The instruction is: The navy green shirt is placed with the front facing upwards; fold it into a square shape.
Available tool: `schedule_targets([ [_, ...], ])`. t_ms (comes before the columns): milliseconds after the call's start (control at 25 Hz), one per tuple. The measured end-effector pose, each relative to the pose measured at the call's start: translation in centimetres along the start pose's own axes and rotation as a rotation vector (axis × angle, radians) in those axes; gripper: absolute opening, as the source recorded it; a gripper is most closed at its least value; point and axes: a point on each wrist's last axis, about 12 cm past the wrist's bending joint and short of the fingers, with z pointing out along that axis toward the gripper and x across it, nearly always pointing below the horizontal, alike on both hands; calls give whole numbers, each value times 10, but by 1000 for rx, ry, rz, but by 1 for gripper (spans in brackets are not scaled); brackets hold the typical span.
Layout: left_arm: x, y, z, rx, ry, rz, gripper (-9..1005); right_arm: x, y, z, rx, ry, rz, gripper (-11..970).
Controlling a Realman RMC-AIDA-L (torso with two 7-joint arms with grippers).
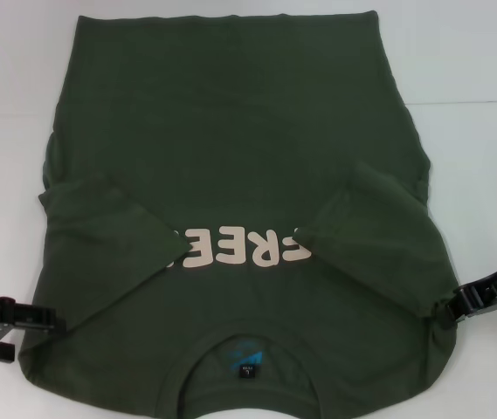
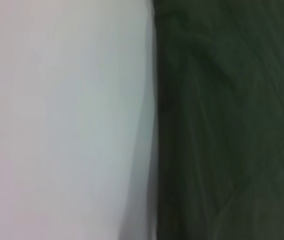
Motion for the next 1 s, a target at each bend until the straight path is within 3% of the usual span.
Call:
schedule_targets([
  [440, 0, 0, 1, -30, 23, -11, 945, -1, 3, 1, -16, -4, -10, 24],
  [640, -2, -2, 3, -60, 20, 10, 751, -1, 3, 1, -17, -4, -12, 24],
  [1000, -3, -5, 6, -78, 34, 35, 564, -1, 3, 1, -18, -4, -10, 24],
])
